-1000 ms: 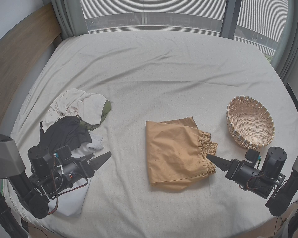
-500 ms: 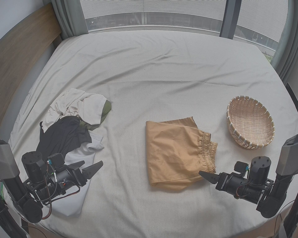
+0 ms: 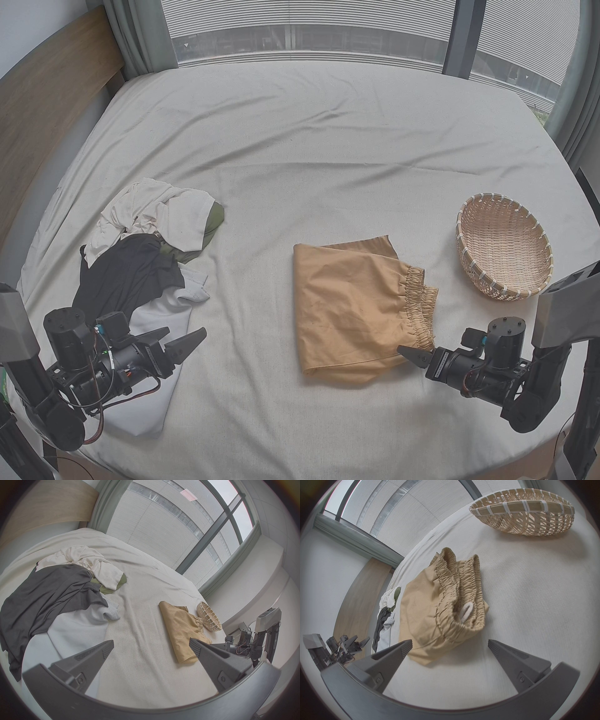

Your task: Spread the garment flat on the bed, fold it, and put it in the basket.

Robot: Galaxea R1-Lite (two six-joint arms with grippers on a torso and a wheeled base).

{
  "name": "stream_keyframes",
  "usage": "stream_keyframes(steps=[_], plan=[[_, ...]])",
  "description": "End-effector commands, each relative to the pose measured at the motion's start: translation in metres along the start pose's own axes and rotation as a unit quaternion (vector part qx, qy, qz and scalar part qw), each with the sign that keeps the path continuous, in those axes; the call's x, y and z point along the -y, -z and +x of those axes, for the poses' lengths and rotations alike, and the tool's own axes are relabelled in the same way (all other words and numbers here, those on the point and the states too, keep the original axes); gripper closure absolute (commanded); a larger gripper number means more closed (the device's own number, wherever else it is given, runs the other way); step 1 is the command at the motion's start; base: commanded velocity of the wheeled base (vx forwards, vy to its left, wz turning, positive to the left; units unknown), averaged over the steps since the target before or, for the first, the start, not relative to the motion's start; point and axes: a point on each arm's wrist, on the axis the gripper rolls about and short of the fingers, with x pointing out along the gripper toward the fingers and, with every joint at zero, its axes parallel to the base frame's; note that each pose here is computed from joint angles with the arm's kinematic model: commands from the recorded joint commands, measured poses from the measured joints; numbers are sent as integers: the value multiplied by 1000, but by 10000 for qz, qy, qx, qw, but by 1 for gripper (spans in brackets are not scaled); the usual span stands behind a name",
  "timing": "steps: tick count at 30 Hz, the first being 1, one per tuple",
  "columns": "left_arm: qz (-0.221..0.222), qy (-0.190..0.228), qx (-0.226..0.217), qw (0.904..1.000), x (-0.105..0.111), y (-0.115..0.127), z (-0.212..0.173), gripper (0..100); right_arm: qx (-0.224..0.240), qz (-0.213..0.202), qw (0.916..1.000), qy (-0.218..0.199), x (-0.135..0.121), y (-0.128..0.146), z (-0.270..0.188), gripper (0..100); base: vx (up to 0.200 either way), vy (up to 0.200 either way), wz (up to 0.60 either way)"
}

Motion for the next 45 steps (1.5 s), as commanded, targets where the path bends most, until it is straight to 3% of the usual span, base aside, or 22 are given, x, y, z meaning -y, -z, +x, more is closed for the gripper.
stream_keyframes(steps=[1, 17, 18, 26, 30, 32, 36, 38, 45], plan=[[-28, -28, -78, 10000, -1, 3, -2, 0, -9, 36, 10000, 81, 9, 2, 16, 0, 0, 0, 0], [-84, -43, -55, 9999, -1, 2, -2, 0, 462, -41, 9989, -111, 1, -12, 44, 0, 0, 0, 0], [-86, -73, -49, 9999, -3, 2, -2, 0, 458, -44, 9989, -116, 1, -11, 44, 100, 0, 0, 0], [-93, -161, -55, 9998, -8, 2, -2, 0, 462, -66, 9987, -221, -5, -12, 41, 100, 0, 0, 0], [-95, -182, -70, 9998, -8, 3, -2, 0, 579, -155, 9965, -575, -24, -21, 32, 100, 0, 0, 0], [-82, -177, -57, 9998, -8, 3, -2, 0, 652, -269, 9927, -981, -44, -28, 18, 100, 0, 0, 0], [-70, -172, -43, 9998, -8, 2, -3, 0, 684, -393, 9874, -1374, -66, -29, 2, 100, 0, 0, 0], [-30, -173, -44, 9998, -7, 2, -3, 0, 711, -522, 9804, -1760, -87, -28, -14, 100, 0, 0, 0], [121, -179, -21, 9998, -7, 1, -4, 0, 866, -654, 9650, -2389, -116, -34, -37, 100, 0, 0, 0]])
